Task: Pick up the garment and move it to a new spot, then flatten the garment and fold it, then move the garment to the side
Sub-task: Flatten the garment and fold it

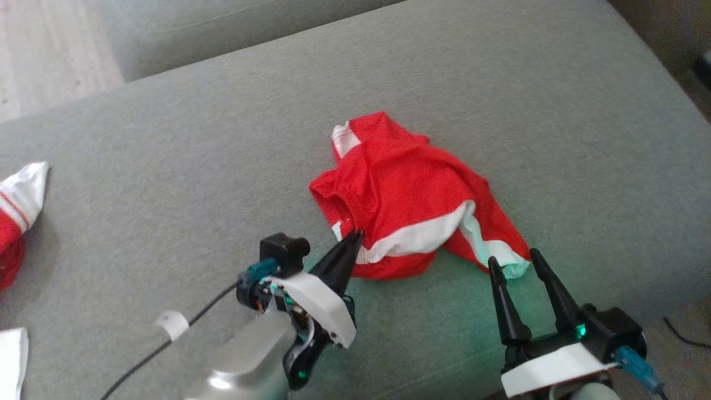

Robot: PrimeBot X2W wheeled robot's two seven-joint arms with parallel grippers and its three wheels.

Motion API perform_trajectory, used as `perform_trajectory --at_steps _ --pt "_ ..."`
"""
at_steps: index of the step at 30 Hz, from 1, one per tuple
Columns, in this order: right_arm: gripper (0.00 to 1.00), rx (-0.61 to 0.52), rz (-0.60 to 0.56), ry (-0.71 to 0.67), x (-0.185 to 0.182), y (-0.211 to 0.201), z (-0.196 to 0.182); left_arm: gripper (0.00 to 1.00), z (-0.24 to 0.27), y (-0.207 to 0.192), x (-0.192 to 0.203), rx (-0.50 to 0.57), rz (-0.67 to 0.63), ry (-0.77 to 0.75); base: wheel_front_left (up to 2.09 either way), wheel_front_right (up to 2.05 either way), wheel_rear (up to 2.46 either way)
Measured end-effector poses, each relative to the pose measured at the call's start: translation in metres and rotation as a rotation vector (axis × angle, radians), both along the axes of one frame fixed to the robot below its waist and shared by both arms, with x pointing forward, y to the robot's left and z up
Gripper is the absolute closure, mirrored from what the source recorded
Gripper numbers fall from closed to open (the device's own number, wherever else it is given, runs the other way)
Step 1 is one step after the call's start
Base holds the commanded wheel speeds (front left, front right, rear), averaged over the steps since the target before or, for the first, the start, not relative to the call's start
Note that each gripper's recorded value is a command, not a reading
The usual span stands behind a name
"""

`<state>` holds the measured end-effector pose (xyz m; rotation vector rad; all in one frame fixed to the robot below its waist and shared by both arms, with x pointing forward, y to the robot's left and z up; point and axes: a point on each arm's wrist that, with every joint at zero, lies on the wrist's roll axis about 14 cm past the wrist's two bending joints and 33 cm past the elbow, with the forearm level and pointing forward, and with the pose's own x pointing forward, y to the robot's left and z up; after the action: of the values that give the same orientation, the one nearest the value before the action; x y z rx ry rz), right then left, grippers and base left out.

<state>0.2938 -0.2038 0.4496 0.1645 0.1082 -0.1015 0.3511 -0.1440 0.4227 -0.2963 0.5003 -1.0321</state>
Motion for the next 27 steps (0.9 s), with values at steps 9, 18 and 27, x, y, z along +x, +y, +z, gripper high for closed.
perform_trajectory --at_steps 9,18,27 --pt "0.00 0.030 0.047 0.013 0.007 0.013 -0.007 1.00 0.034 0.029 0.018 -0.142 0.180 -0.049 0.00 0.00 0.00" --pt "0.00 0.077 0.070 0.187 -0.008 0.021 -0.059 1.00 0.044 0.103 0.035 -0.132 0.388 -0.159 0.00 0.00 0.00" --pt "0.00 0.063 0.089 0.298 -0.001 0.020 -0.090 1.00 0.033 0.125 0.039 -0.108 0.440 -0.157 0.00 0.00 0.00"
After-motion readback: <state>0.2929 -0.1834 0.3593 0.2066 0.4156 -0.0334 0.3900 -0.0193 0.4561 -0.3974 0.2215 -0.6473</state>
